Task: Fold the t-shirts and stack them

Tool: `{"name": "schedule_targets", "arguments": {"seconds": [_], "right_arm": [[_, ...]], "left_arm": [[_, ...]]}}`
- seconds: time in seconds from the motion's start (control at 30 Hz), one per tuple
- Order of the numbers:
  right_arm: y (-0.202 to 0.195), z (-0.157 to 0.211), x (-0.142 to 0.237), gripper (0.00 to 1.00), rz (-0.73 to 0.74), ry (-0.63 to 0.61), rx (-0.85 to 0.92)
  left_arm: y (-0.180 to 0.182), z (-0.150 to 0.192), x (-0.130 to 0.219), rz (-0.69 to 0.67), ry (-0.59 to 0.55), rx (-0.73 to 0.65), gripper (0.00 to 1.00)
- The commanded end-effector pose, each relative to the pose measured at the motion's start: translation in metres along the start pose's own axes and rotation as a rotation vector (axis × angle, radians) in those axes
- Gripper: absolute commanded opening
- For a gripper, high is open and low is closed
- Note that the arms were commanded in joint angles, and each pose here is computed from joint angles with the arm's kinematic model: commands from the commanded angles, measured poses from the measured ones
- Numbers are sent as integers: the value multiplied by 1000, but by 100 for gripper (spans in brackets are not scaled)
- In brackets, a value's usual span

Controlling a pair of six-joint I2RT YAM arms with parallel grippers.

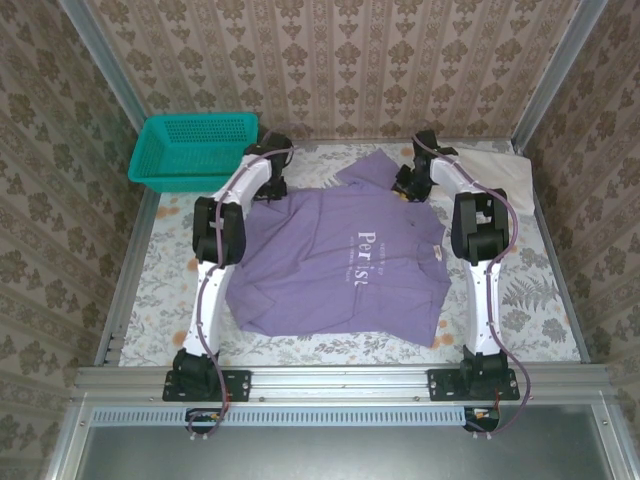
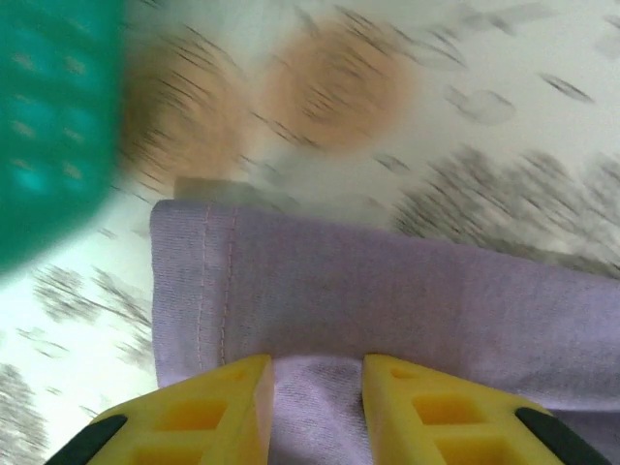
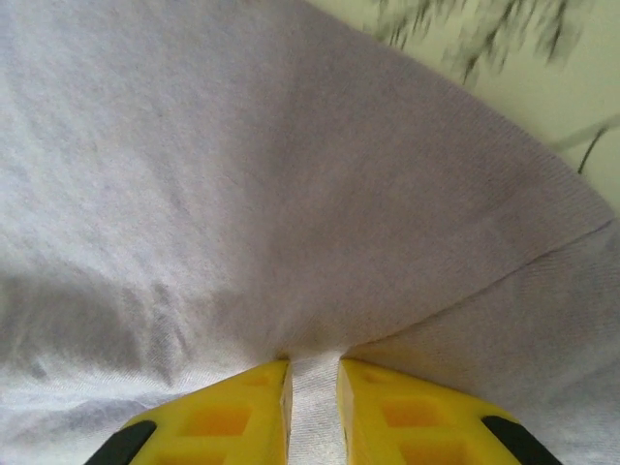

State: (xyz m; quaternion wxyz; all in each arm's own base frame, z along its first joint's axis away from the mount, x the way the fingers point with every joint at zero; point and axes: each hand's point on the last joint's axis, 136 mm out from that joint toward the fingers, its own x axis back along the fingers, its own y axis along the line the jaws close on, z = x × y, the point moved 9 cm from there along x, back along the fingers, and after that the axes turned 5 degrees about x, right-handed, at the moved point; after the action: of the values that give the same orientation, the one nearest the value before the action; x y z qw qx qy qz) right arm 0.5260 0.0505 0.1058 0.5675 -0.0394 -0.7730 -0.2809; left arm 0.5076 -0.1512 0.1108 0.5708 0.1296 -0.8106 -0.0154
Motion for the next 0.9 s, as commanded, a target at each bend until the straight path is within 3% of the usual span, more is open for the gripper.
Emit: {"name": "schedule_targets", "arguments": {"seconds": [0.0,0.2,0.43,0.57,0.63,0.7,0.87], "right_arm": [[-14,-7,-7,26,60,26,-42],[5,-38,36,42,8,-50,24],[16,-30,127,57,-37,-147,85],[-17,9,184,65,-69,-243,36],[-36,37,198,65,-62,-232,24],[-48,74,204,63,-67,-169,33],[-80,175,190,53,-34,57,32]], "left_arm": [[18,5,-17,-175,48,-28,32],[35,-22,11,-129,-39,27,42],[21,-41,103,117,-190,41,61],[14,-28,154,264,-211,14,73],[13,-12,172,356,-187,10,77],[11,13,187,424,-151,-26,79],[36,95,183,401,31,-59,79]]}}
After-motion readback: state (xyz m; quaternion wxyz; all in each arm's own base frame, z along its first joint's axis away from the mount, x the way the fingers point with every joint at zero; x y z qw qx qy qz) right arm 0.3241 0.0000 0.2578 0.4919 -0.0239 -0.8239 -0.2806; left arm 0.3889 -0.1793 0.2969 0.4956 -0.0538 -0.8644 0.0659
